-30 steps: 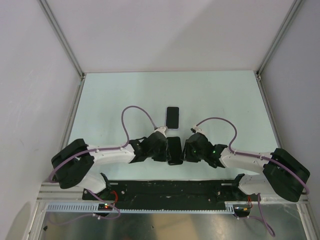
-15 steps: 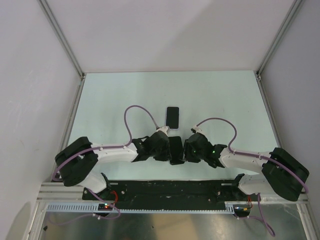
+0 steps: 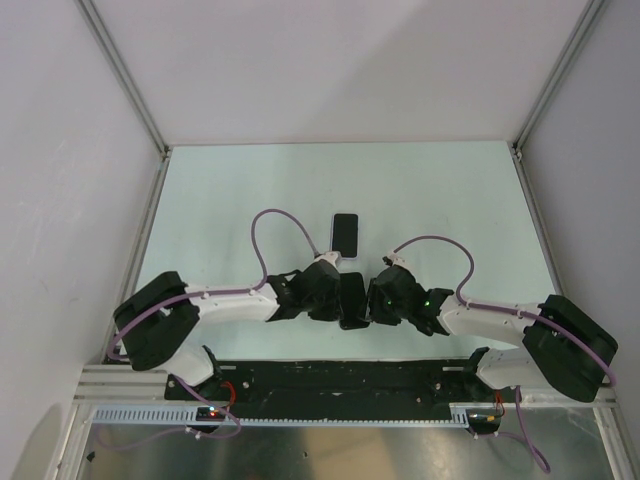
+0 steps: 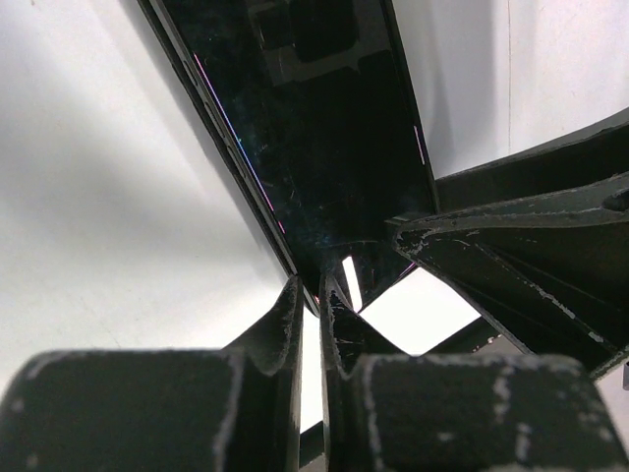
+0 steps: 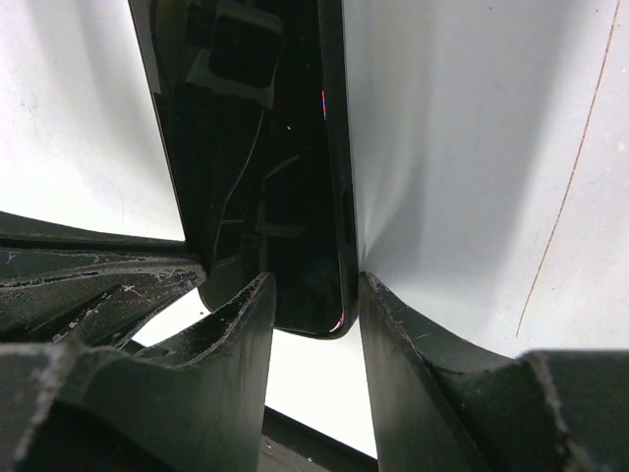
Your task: Put the phone into the phone case
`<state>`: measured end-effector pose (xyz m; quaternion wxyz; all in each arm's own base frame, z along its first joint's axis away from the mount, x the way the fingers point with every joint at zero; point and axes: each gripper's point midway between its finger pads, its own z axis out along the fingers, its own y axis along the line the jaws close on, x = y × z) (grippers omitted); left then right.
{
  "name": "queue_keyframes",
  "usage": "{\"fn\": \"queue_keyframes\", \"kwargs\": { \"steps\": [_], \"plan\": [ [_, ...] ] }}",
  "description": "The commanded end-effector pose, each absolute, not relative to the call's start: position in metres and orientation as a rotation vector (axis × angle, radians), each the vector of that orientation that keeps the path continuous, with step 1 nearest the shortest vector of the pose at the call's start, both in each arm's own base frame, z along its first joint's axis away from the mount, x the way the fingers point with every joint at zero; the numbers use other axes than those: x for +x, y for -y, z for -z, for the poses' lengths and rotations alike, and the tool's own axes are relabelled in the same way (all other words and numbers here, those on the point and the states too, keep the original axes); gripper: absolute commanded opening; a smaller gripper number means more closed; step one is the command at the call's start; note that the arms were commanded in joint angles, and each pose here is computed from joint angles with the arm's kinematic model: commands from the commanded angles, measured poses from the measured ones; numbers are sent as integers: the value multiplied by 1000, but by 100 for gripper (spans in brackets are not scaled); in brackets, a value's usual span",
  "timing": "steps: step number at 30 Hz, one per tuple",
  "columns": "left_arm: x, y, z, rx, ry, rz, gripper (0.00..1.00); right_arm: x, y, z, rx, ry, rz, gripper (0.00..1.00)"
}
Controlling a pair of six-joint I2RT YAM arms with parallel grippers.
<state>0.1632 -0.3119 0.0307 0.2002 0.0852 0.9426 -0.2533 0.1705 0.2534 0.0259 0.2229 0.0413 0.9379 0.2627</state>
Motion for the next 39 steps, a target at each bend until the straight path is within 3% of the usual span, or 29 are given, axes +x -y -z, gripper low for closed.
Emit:
{"fn": "queue_keyframes", "kwargs": {
  "steps": [1, 22, 31, 39],
  "plan": [
    [168, 334, -31, 233, -2596, 772, 6, 175, -271, -32, 138, -2554, -817, 44],
    [159, 317, 13, 220, -2663, 651, 1, 177, -266, -32, 102, -2548, -760, 44],
    [157, 292, 26, 252, -2679, 453, 10, 188, -257, -49, 44, -2523, -637, 45],
    [159, 289, 16, 264, -2648, 418, 28, 198, -256, -57, 22, -2503, -613, 46]
  ]
}}
